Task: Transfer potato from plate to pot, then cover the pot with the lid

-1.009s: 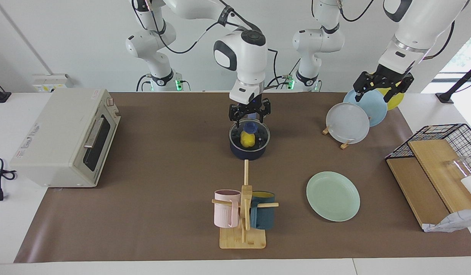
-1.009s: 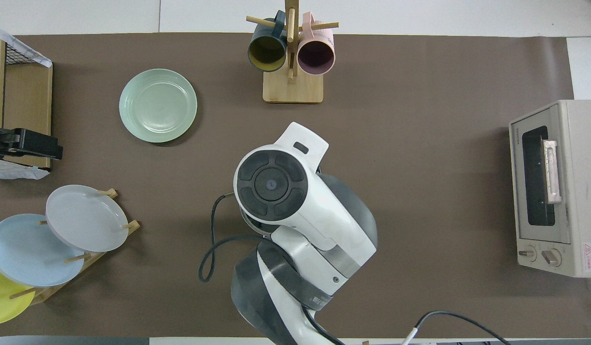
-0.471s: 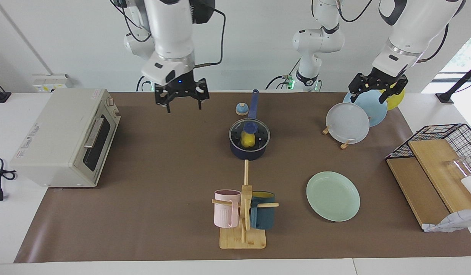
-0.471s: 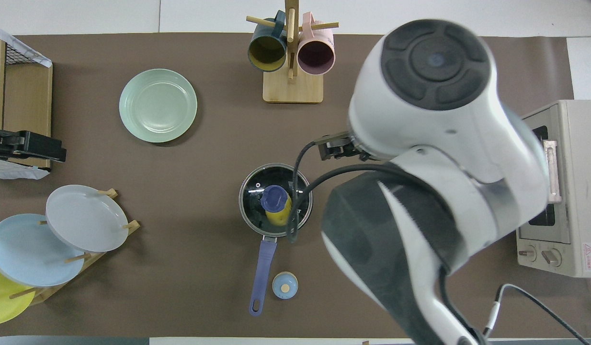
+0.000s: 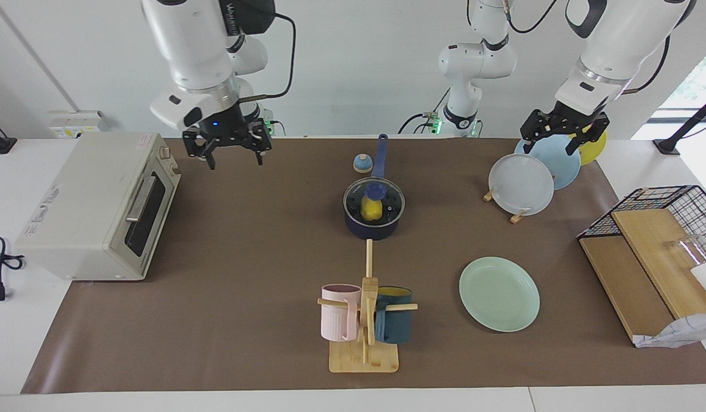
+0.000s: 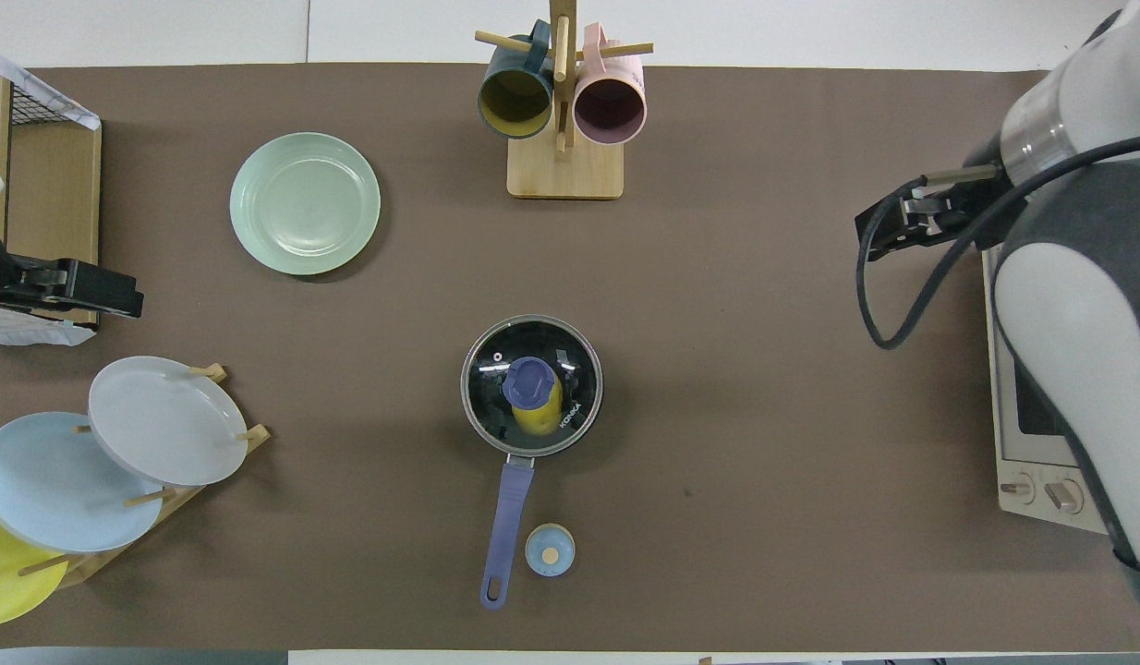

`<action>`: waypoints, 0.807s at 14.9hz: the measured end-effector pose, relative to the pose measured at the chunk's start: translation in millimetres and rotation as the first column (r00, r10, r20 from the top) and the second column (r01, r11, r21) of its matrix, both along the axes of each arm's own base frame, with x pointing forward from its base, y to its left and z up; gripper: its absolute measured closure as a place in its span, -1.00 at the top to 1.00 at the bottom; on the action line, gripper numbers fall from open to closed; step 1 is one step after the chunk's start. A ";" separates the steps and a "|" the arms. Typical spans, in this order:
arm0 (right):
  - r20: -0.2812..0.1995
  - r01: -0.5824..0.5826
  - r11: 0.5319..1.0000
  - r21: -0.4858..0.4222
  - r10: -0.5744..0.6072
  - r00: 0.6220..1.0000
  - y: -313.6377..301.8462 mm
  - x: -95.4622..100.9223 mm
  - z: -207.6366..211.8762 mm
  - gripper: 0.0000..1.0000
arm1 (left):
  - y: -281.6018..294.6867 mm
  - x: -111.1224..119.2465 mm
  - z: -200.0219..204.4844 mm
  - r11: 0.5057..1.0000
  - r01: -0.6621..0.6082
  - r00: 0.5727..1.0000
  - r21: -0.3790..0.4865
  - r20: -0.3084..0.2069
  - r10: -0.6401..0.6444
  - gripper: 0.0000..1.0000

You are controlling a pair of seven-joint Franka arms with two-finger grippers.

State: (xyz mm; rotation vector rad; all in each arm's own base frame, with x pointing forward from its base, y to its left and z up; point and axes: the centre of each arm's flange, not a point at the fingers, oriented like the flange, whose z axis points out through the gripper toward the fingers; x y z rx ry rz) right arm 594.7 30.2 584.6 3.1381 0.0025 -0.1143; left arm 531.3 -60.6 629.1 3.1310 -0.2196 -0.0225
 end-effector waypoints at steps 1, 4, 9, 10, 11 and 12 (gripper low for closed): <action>-0.006 0.018 1.000 -0.003 -0.018 1.000 -12.7 -2.4 -6.0 1.00 | -0.4 -0.1 0.0 1.000 0.001 1.000 0.000 0.000 -0.001 1.00; -0.005 0.025 1.000 -0.016 -0.026 1.000 -21.5 -8.9 -3.6 1.00 | -0.6 0.2 0.4 1.000 0.001 1.000 0.000 0.003 -0.001 1.00; 0.038 0.041 0.999 -0.020 -0.040 0.998 -31.2 -31.0 22.6 1.00 | -0.2 0.4 0.6 1.000 0.000 1.000 -0.001 0.005 0.000 1.00; 0.053 0.054 0.998 -0.020 -0.052 0.997 -38.2 -32.6 25.3 1.00 | 0.4 0.4 0.6 1.000 -0.001 1.000 -0.001 0.005 0.001 1.00; 0.067 0.064 0.998 -0.019 -0.062 0.996 -44.0 -32.5 26.5 1.00 | 1.1 0.5 0.6 1.000 -0.002 1.000 -0.001 0.005 0.002 1.00; 0.072 0.070 0.997 -0.019 -0.068 0.995 -47.3 -31.9 26.2 1.00 | 1.7 0.6 0.7 1.000 -0.003 1.000 -0.001 0.006 0.003 1.00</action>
